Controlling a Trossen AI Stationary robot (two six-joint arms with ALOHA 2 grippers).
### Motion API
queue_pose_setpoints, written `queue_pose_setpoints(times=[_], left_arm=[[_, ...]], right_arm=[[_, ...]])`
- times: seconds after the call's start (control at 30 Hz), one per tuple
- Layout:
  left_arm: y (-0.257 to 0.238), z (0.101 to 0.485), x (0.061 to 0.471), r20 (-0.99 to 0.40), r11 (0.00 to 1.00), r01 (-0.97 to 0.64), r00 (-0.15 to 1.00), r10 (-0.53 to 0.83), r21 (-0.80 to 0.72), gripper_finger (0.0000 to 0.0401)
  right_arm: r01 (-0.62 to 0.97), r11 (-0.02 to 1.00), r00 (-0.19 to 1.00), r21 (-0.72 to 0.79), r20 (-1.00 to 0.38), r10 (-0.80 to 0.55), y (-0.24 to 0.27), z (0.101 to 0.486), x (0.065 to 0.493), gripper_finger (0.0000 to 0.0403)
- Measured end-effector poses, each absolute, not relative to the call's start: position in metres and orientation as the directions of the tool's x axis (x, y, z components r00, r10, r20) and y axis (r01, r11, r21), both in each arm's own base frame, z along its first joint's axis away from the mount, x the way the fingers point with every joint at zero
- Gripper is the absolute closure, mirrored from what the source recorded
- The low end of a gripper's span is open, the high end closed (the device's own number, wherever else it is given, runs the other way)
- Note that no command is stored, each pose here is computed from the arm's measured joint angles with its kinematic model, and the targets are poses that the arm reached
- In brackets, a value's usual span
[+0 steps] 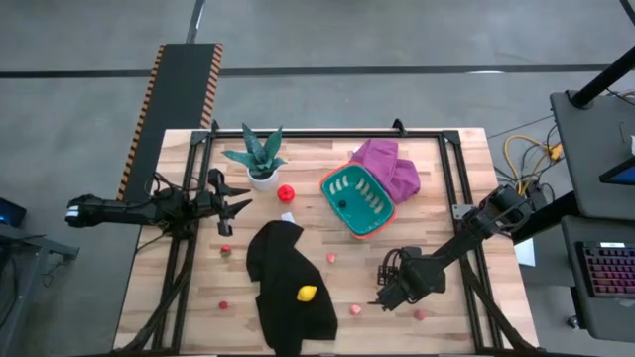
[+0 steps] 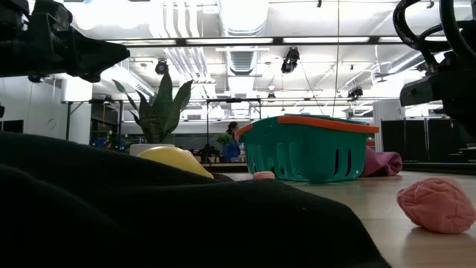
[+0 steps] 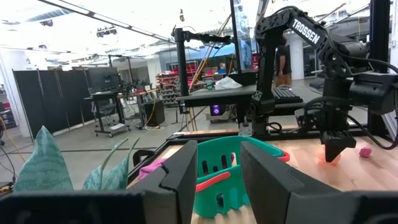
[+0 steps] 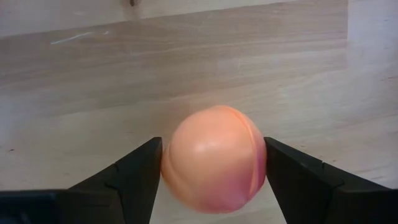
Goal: Pick and placing Produce into tupperware
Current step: Put the peach into the green basket
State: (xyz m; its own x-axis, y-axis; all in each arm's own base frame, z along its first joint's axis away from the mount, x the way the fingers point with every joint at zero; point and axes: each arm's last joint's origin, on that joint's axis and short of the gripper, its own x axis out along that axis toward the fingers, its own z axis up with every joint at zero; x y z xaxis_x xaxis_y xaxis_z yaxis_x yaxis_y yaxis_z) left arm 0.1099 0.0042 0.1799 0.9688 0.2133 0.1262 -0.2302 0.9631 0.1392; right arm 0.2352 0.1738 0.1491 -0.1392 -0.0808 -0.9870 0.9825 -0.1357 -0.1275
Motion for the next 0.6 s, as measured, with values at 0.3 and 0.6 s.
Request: queue_pose_setpoints(times=[0.3,0.6], left_arm=[[0.0042,0.1795,0.1102,0.122,0.963,-0.230,0.969,0.213,0.141,0.0293],[0.0042,0.1788,0.1108,0.115,0.963,-0.229,0.970,0.214,0.143,0.0293]], right_arm=[[0.982,-0.133,-0.144,-0.134,-0.987,-0.075,0.1733,0.1442,0.2330,0.0145],[0.982,-0.128,-0.151,-0.140,-0.986,-0.076,0.1726,0.1398,0.2306,0.0168]])
